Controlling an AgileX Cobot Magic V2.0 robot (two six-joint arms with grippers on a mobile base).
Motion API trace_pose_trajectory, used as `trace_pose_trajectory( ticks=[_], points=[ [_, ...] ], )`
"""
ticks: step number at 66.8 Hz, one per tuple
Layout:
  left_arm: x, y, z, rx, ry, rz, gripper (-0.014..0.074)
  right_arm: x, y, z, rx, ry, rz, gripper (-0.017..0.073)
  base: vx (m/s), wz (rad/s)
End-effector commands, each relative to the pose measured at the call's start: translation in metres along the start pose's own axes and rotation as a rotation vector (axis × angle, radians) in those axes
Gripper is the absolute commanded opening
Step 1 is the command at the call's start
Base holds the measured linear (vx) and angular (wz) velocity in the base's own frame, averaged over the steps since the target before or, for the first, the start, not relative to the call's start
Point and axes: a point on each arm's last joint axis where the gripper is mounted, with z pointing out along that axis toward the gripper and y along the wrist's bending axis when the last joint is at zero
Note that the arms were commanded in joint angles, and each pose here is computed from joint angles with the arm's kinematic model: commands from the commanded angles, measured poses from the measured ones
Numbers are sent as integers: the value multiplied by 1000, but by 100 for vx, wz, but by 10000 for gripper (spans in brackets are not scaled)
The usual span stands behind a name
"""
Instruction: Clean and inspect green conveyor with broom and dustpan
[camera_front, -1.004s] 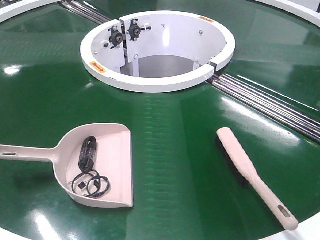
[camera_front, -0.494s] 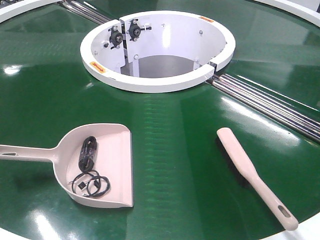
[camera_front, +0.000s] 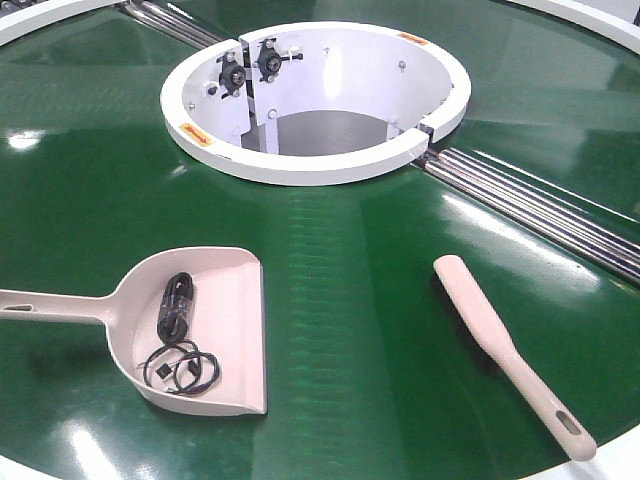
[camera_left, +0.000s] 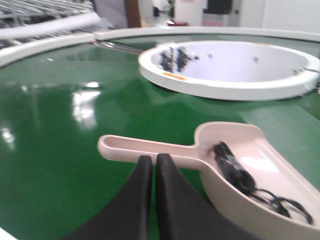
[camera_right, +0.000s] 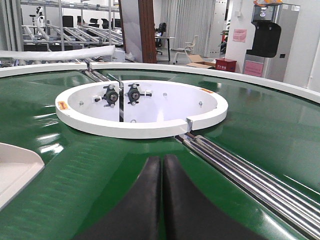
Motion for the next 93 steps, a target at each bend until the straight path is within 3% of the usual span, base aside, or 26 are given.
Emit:
trace_pose_trajectory(
  ticks=[1,13,27,79,82,87,93],
  points=[
    [-9,2,-4,-40,-185,-20,-7,-15,-1,-1,11,-90,-7,-8,0,0],
    [-9,4,-5,-65,-179,-18,-7,-14,-1,-1,10,-86,-7,-8,0,0],
    [-9,1,-5,-19,-178,-19,-7,-14,-1,-1,10,-85,-7,-8,0,0],
    [-9,1,-5,-19,-178,-19,-6,-14,-1,-1,10,-84,-8,-8,0,0],
    [-9,1,-5,-19,-178,-19,-6,-14,-2,-1,16,-81,-37,-8,0,0],
    [-9,1,-5,-19,-178,-19,-6,-12,-4,-1,48,-56,-133,-8,0,0],
    [-9,1,-5,-19,-178,-19,-6,-4,-6,2,108,-41,-143,-8,0,0]
  ],
)
